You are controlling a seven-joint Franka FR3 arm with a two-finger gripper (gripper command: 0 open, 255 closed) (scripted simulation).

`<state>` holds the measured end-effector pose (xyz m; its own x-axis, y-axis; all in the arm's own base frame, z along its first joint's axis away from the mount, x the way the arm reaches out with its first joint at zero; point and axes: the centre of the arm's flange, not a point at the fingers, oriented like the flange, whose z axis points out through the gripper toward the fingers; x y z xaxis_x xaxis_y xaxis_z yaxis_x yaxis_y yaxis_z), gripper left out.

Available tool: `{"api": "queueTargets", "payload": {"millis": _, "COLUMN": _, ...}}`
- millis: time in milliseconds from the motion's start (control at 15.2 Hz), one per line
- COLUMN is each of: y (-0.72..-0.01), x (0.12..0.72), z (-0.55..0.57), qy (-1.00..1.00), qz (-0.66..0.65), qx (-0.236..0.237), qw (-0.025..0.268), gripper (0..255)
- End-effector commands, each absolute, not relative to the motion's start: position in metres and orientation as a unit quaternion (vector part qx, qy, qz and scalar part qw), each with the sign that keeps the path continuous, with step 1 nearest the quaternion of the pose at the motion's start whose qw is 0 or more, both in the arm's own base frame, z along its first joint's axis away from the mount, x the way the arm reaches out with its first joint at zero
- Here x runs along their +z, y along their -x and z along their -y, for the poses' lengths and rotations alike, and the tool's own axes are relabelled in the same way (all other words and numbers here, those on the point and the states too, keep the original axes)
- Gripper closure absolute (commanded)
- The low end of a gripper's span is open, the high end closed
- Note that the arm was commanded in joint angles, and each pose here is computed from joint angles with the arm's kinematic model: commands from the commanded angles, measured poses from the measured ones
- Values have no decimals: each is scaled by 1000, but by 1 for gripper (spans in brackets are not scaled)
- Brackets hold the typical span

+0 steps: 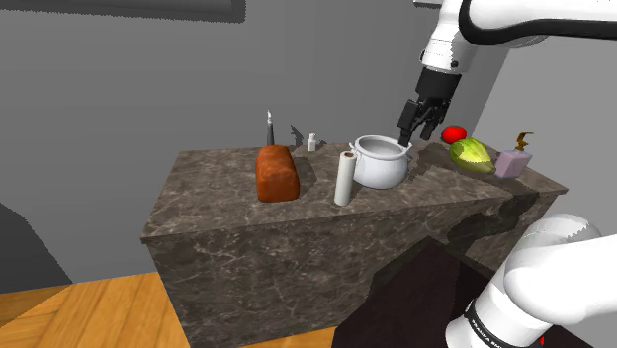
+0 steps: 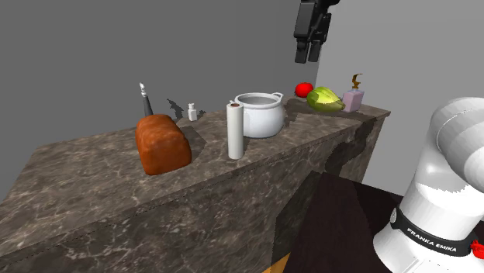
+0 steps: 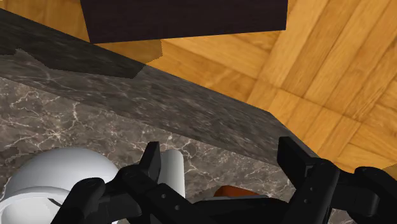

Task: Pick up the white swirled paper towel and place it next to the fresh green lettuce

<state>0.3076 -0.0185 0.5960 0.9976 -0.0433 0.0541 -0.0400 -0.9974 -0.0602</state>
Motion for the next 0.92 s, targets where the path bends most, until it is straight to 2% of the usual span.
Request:
{"api": "queueTargets", "payload": {"millis": 0, "y": -308, "x": 596, "z": 19, "qy": 999, "qz": -21, "qx": -28, "qw": 30, "gripper": 0}}
{"api": "queueTargets", "payload": {"millis": 858, "y": -434, "x": 501, "z": 33, "qy": 989, "qz": -131, "qx": -74, "qw": -2, "gripper": 0}}
